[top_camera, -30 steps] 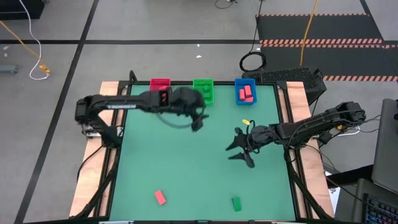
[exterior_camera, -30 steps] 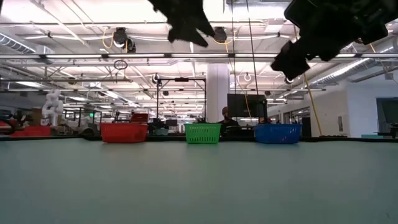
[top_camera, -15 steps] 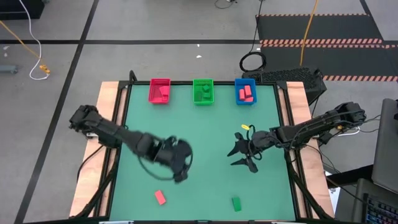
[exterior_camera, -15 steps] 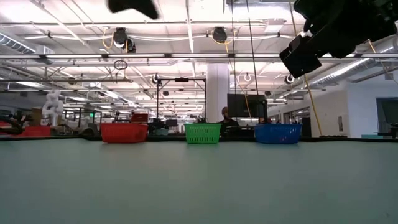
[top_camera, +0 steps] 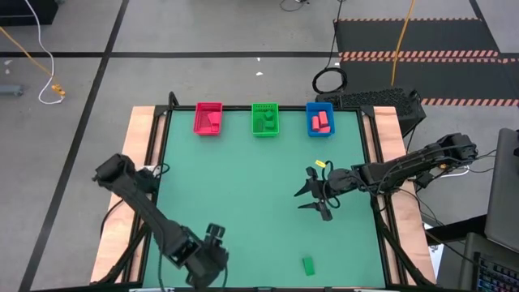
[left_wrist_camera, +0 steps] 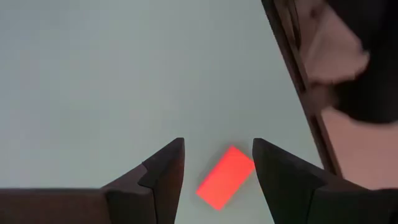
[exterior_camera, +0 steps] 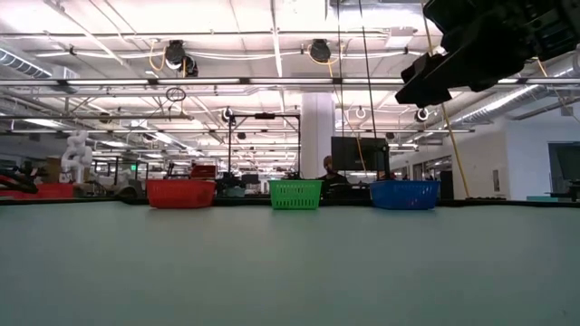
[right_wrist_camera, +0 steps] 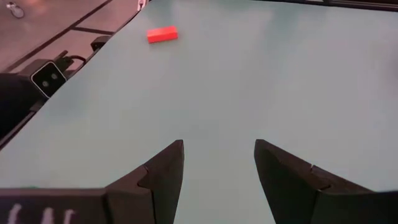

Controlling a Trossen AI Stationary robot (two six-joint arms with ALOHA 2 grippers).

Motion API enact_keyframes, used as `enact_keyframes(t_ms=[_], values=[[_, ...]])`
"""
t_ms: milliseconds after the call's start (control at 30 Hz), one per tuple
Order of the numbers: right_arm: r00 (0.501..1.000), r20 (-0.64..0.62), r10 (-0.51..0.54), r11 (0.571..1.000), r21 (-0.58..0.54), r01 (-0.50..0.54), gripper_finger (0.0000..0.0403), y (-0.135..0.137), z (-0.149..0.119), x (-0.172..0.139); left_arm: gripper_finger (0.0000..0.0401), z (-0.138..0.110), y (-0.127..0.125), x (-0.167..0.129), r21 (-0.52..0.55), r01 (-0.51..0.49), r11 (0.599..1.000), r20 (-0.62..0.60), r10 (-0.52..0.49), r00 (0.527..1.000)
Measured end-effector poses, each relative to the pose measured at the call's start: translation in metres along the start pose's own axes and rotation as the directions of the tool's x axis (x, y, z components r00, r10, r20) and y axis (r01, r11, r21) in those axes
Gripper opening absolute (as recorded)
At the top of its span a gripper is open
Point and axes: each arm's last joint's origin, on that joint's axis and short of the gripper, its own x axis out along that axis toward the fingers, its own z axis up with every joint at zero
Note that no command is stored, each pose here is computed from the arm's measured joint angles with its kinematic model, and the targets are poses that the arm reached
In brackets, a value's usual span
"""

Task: Sort & place blocks by color
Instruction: Put the orange block into the blue basket

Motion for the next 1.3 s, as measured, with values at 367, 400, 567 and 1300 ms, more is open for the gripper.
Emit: enact_keyframes(t_ms=[367,400,567,1300], values=[[1.0,-0.003,0.0,0.997,0.078,0.0,0.0192,0.0,0.0,0.0,0.0191,-0.017,0.001,0.039,0.273,0.118,0.955,-0.313,-0.027,0.949],[1.0,-0.004,0.0,0.996,0.091,0.0,0.0192,0.0,0.0,0.0,0.0191,-0.02,0.003,0.038,0.298,0.123,0.946,-0.339,-0.016,0.941],[1.0,-0.005,0.001,0.988,0.152,0.0,0.0192,0.0,0.0,0.0,0.0191,-0.029,0.004,0.045,0.408,0.165,0.898,-0.377,0.001,0.926],[1.0,-0.012,0.001,0.979,0.206,0.001,0.0192,0.0,-0.001,0.0,0.0191,-0.046,0.006,0.078,0.491,0.192,0.85,-0.281,-0.054,0.958]])
